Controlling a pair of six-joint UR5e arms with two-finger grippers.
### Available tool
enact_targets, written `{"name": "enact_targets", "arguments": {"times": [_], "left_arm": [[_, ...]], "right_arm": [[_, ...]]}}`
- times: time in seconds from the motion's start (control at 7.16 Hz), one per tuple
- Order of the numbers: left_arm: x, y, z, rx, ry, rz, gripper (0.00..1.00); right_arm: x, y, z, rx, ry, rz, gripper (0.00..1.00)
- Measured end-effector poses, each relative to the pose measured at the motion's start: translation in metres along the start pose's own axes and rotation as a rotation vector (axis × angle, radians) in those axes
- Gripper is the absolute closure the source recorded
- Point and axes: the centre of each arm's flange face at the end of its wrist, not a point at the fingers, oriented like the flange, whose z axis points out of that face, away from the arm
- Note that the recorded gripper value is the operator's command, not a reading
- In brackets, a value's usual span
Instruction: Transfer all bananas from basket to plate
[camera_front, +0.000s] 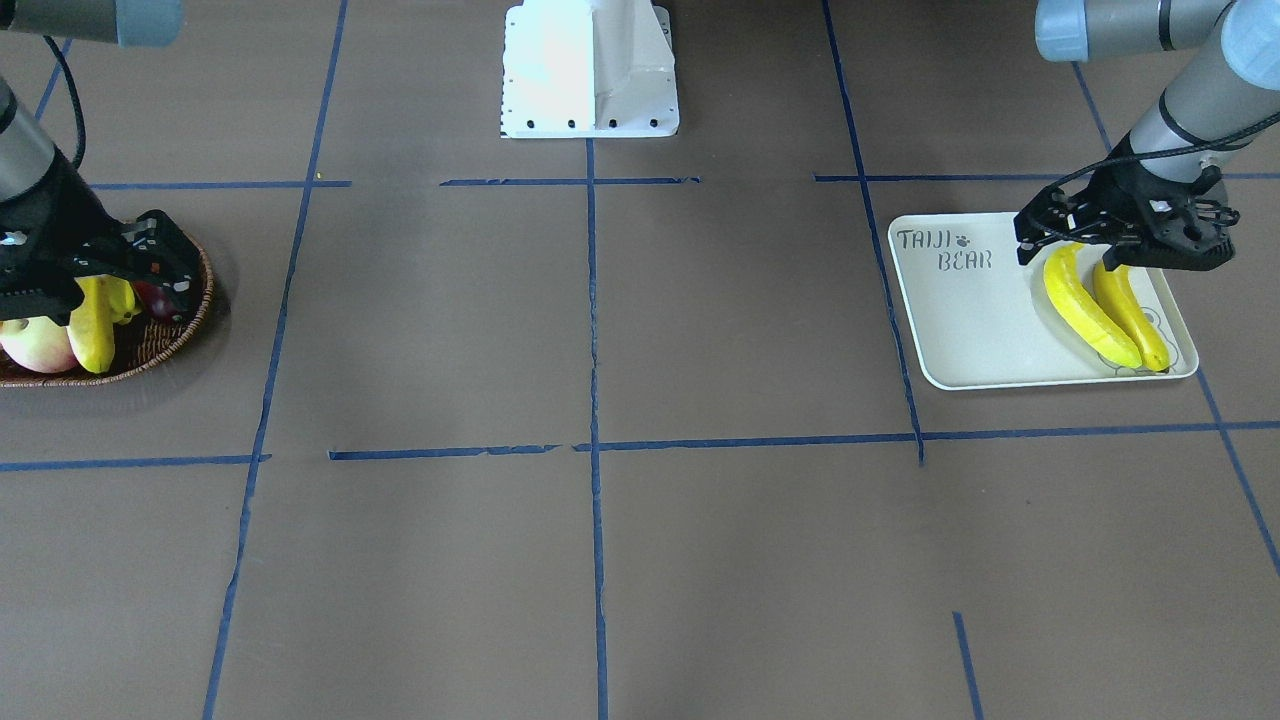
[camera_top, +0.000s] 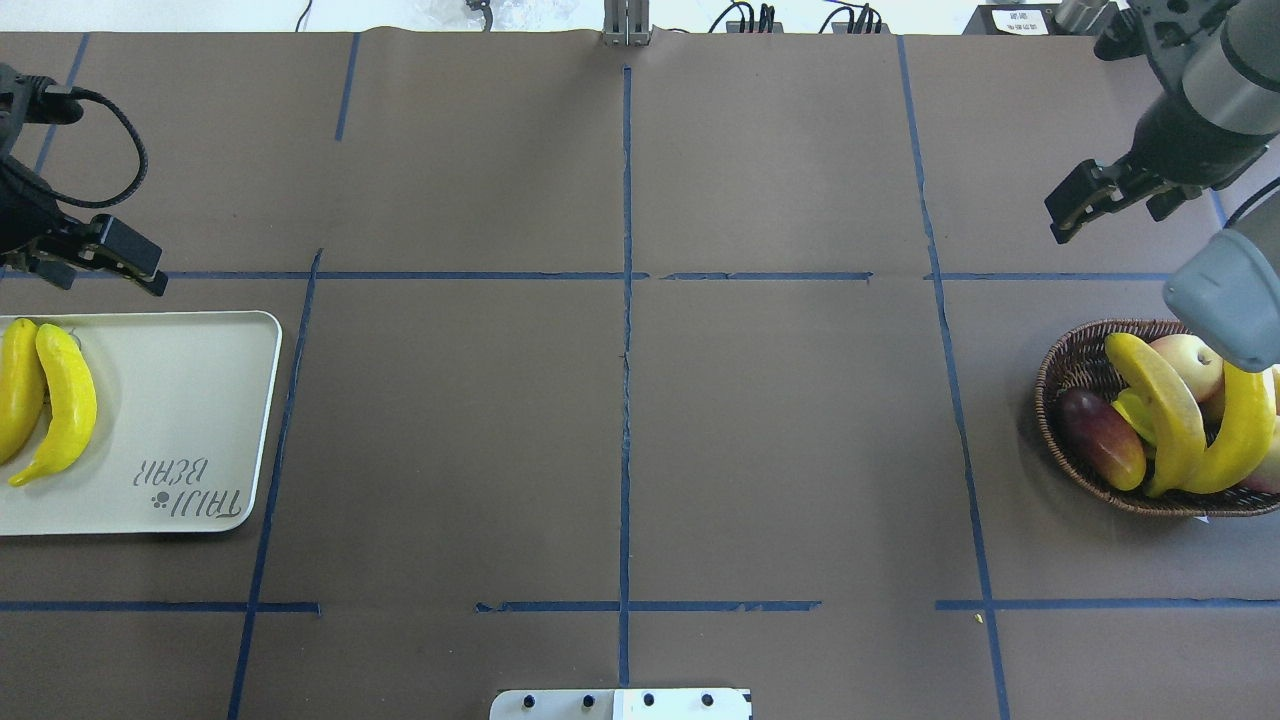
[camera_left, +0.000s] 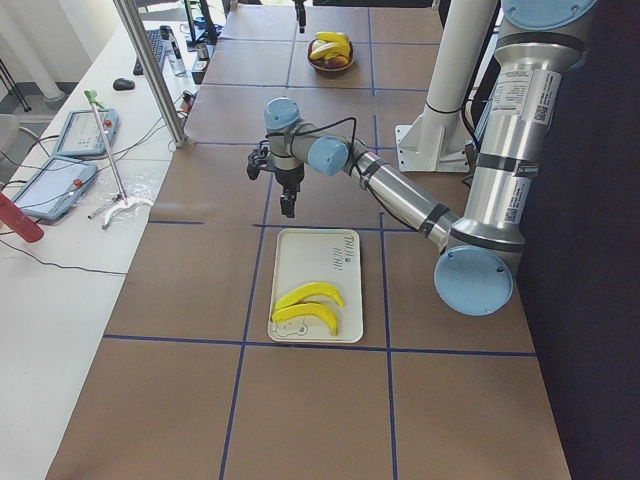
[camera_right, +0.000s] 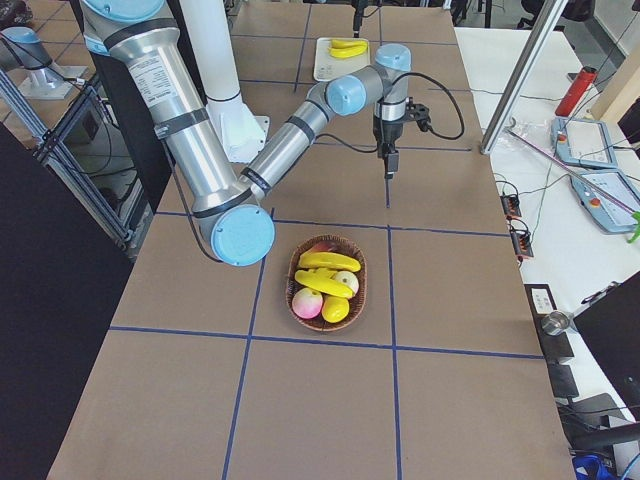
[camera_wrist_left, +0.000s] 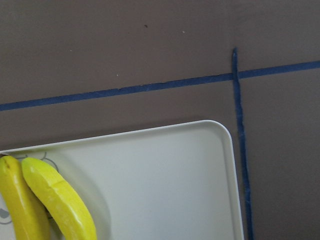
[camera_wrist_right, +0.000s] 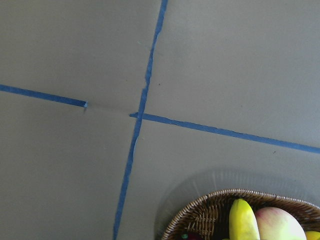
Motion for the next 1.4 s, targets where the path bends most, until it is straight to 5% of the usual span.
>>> {"name": "enact_targets", "arguments": {"times": [0.7, 1.4], "left_arm": [[0.085, -0.025, 0.004, -0.021, 0.000, 0.002, 0.00], [0.088, -0.024, 0.005, -0.017, -0.006, 0.006, 0.00]], "right_arm": [[0.089, 0.094, 0.081, 0.028, -0.014, 0.038, 0.01], [0.066, 0.134, 0.142, -0.046, 0.053, 0.045, 0.11]]}}
